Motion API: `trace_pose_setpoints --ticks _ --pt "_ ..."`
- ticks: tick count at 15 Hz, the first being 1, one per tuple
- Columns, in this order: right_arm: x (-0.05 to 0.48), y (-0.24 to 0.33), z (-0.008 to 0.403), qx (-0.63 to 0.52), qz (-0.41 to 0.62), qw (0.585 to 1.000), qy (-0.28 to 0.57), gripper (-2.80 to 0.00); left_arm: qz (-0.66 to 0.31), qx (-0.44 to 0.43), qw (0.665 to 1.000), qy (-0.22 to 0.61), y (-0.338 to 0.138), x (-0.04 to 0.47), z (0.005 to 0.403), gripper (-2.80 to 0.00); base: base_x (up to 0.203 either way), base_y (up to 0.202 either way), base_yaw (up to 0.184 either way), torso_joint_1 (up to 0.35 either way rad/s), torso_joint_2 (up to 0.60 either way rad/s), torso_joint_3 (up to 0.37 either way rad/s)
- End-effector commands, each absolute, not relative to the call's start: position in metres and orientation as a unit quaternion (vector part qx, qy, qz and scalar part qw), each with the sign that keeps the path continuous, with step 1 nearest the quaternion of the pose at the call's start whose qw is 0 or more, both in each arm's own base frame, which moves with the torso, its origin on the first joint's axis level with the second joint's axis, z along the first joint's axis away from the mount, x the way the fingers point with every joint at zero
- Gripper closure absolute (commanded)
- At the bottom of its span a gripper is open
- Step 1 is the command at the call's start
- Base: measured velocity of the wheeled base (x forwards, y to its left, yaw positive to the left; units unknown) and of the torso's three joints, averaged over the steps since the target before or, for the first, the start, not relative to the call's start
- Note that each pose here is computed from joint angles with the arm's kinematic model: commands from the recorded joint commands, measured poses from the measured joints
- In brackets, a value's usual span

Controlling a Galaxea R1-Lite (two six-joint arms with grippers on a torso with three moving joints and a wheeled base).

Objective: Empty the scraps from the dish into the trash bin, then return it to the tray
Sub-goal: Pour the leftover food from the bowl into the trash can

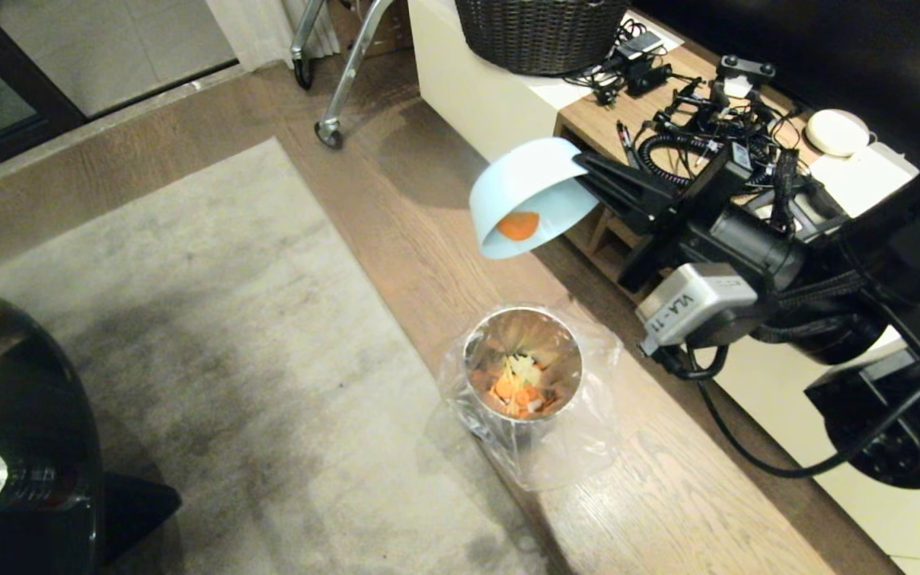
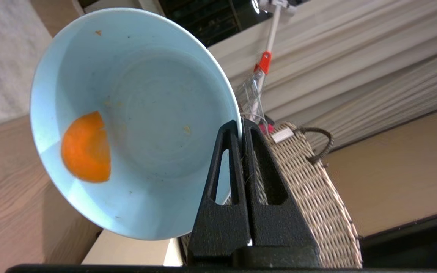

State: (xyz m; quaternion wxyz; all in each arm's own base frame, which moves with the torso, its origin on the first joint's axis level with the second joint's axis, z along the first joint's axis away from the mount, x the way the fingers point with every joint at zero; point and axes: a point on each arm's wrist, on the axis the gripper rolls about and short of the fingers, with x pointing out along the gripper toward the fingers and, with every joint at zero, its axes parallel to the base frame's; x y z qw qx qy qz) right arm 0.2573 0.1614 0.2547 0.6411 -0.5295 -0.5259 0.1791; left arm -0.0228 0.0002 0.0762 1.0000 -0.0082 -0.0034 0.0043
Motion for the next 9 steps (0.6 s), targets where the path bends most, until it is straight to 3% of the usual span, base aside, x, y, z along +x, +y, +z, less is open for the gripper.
trace_pose_setpoints --ticks 1,9 --pt "0.251 0.163 0.274 -0.516 0.145 0.629 -0.564 0.0 0.005 -0.008 1.0 -0.004 0.0 -0.023 0.076 0.0 0.0 0.0 0.0 0.0 0.0 0.0" --pt "0.263 0.173 0.293 -0.485 0.116 0.647 -0.576 0.0 0.005 -0.008 1.0 -0.004 0.0 -0.023 0.076 0.0 0.0 0.0 0.0 0.0 0.0 0.0"
